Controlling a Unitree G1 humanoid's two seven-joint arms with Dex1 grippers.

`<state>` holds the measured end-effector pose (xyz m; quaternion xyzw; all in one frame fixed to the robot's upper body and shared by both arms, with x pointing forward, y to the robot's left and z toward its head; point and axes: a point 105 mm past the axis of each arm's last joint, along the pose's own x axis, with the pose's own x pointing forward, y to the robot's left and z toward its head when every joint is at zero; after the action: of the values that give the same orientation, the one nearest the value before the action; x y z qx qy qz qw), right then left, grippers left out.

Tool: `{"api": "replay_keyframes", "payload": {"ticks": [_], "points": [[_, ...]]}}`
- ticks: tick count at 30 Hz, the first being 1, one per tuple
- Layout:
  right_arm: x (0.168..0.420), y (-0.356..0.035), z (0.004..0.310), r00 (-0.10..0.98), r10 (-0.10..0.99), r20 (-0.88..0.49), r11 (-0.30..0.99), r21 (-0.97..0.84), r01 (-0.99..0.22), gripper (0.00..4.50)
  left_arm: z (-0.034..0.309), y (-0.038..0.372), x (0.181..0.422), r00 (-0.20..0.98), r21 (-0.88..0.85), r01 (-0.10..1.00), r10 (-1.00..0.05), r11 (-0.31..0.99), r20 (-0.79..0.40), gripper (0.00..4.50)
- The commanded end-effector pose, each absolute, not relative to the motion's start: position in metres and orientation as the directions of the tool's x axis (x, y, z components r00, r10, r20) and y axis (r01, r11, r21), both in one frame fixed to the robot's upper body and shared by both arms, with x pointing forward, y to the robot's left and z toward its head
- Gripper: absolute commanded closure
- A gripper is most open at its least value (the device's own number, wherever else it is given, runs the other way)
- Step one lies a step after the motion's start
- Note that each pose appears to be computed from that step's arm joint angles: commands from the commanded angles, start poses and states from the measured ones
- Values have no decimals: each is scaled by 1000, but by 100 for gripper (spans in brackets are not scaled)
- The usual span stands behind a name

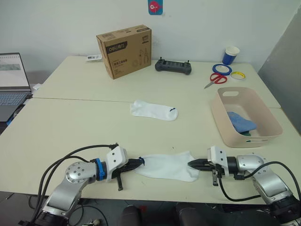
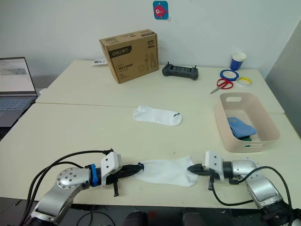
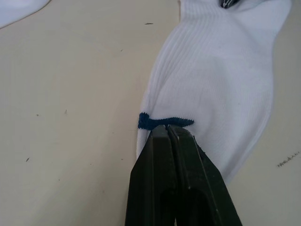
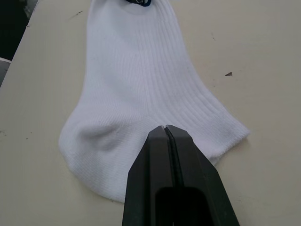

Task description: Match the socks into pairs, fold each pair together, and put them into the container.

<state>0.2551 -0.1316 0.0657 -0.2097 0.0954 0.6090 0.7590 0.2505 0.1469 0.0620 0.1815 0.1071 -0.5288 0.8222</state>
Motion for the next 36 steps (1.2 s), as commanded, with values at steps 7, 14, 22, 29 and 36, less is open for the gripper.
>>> {"api": "replay_keyframes", "payload": {"ticks": [7,14,22,29,36], "points": [[287,-138,137,471,853,-224,394,-317,-863,356,129,179,286,640,227,764,-752,604,-158,356],[314,-142,128,642,742,-192,543,-390,-744,105,134,201,308,799,207,598,-598,774,-70,131],[324,-145,117,738,656,-155,652,-375,-659,0,116,192,306,830,211,554,-552,805,-73,2],[328,-144,118,746,652,-139,656,-390,-646,0,115,197,310,833,251,551,-544,796,-103,2],[332,-133,126,733,667,-131,640,-402,-654,0,124,174,352,795,321,599,-592,734,-132,2]]}}
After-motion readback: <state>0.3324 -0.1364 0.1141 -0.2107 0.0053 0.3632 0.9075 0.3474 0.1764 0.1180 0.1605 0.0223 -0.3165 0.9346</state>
